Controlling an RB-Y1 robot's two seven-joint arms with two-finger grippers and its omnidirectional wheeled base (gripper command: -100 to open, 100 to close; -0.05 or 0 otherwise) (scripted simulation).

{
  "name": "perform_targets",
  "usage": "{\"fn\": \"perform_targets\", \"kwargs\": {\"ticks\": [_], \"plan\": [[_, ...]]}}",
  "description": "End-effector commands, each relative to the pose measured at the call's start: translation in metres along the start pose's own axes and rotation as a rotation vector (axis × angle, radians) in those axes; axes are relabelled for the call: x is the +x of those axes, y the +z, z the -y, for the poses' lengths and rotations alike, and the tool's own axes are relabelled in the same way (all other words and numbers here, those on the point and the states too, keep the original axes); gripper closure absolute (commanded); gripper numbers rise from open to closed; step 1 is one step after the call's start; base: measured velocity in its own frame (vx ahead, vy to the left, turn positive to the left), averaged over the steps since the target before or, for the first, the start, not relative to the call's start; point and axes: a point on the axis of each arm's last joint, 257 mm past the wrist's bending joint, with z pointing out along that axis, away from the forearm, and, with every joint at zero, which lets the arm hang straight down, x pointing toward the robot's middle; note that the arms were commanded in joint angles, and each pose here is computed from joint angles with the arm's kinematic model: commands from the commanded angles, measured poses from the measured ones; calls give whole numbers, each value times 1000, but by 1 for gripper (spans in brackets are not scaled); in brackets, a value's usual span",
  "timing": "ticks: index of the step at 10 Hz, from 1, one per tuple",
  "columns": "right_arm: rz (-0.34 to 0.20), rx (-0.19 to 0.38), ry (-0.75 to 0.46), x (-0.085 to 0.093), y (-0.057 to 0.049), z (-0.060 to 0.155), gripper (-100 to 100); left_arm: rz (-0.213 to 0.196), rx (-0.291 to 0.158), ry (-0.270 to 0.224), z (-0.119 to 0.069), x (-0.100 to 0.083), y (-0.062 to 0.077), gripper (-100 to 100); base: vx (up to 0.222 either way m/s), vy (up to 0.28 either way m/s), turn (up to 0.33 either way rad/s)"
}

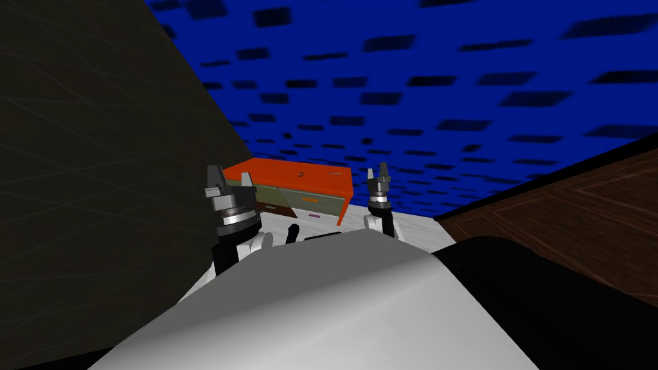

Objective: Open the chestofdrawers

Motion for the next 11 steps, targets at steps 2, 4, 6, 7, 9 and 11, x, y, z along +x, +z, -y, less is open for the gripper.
{"fn": "perform_targets", "kwargs": {"ticks": [2,4,6,7,9,11], "plan": [[0,0,0,0,0,0,0,0,0,0,0,0,0,0,0,0,0],[0,0,0,0,0,0,0,0,0,0,0,0,0,0,0,0,0],[0,0,0,0,0,0,0,-53,-34,13,-17,10,-3,-100,12,8,-39],[0,1,0,0,0,0,0,-78,-67,19,-34,16,-7,-100,14,19,-56],[0,1,0,0,0,0,0,-99,-106,23,-54,21,-12,-100,18,23,-57],[0,1,0,0,0,0,0,-115,-149,25,-76,26,-18,-100,21,17,-47]]}}
